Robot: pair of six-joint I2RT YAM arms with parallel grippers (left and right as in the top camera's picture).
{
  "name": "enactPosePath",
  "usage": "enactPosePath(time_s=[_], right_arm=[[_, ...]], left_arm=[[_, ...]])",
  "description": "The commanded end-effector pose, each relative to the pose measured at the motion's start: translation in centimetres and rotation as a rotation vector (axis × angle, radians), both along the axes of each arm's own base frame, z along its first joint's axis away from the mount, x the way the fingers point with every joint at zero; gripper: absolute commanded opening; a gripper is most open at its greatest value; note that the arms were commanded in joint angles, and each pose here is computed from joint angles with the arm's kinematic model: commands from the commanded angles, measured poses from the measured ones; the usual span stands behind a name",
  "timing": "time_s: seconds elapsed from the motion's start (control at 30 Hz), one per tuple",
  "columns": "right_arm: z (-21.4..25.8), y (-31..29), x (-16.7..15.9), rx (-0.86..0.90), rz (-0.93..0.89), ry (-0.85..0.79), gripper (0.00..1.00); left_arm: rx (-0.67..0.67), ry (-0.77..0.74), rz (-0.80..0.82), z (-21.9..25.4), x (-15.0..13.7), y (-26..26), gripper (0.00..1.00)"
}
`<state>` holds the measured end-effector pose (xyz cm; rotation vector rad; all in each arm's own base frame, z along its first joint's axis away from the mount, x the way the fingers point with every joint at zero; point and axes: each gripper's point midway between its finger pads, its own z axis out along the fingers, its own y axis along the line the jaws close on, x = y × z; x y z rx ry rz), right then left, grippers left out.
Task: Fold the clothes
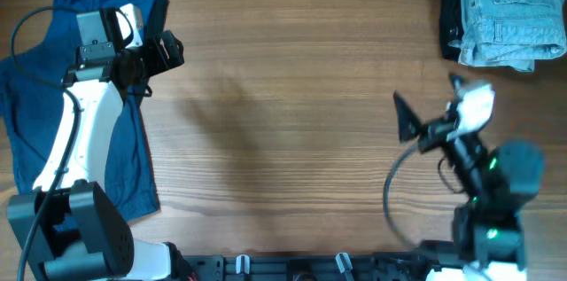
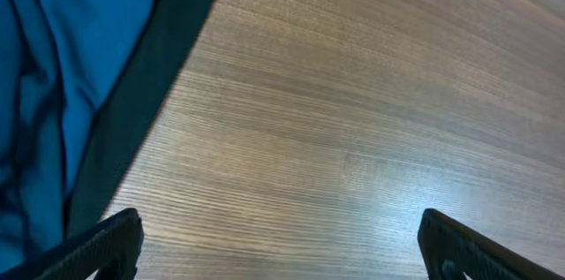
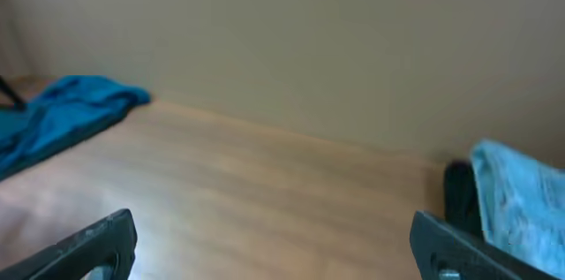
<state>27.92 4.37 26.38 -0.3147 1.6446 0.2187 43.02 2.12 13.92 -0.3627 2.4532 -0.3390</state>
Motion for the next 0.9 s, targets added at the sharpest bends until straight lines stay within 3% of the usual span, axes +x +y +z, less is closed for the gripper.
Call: enactPosePath(time_s=[0.0, 0.07, 0.37, 0.5, 0.87], right_arm=[[-2.7, -1.4, -1.2, 0.11, -0.105, -0.03, 1.0], [-4.9, -1.9, -1.8, 0.187, -0.142, -0.025, 1.0], [-10.2, -2.1, -3.0, 0.146, -0.161, -0.004, 1.0], [-9.4, -2.1, -3.3, 0.049, -0.156, -0.063, 1.0], [-10.2, -2.1, -3.1, 0.047, -0.157, -0.029, 1.0]], left_arm=[[-0.007, -0.012, -0.008, 0.4, 0.1, -0.3, 1.0], [-0.007, -0.012, -0.008, 0.4, 0.1, -0.3, 1.0], [-0.007, -0.012, -0.008, 0.4, 0.1, -0.3, 1.0], [-0.007, -0.012, -0.008, 0.4, 0.1, -0.3, 1.0], [-0.007, -0.012, -0.008, 0.4, 0.1, -0.3, 1.0]])
